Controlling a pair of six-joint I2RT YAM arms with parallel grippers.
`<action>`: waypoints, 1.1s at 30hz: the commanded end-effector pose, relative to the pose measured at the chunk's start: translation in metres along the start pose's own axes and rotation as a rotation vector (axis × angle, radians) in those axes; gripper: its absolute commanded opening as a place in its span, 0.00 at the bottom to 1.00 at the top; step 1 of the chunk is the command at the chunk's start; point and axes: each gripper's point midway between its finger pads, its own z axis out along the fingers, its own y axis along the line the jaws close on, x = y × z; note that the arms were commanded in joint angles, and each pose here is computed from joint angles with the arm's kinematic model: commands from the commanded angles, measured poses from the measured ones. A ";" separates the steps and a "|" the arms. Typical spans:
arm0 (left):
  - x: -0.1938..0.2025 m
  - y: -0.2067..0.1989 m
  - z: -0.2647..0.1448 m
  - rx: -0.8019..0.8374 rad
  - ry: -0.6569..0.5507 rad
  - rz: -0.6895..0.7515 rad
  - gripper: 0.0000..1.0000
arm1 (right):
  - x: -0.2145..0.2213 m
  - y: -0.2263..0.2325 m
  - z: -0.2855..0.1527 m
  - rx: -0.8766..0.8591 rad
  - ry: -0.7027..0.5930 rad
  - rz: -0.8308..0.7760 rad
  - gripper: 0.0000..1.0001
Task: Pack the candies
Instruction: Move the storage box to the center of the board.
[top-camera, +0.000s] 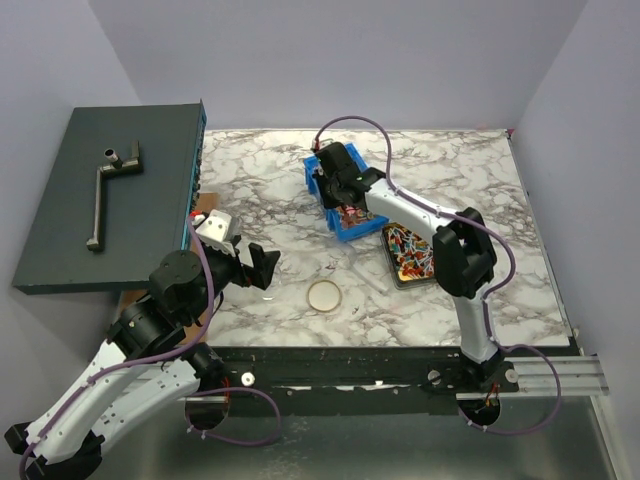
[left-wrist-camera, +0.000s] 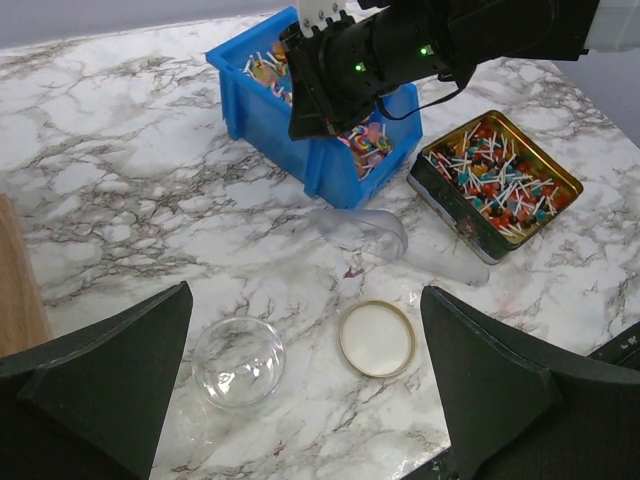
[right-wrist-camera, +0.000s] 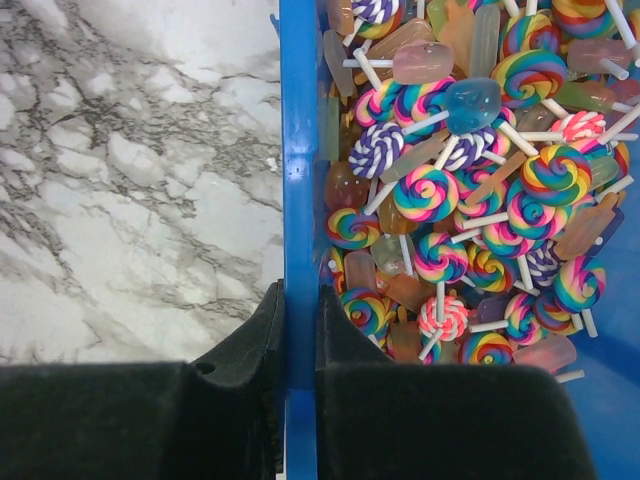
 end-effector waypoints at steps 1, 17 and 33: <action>0.001 -0.002 0.001 0.016 0.006 0.000 0.99 | 0.000 0.068 0.003 -0.181 -0.024 0.017 0.01; 0.000 -0.004 0.000 0.029 0.005 -0.006 0.99 | 0.000 0.107 -0.003 -0.192 -0.067 0.118 0.01; -0.002 -0.003 -0.004 0.027 -0.013 -0.015 0.99 | -0.020 0.123 0.003 -0.132 -0.135 0.197 0.01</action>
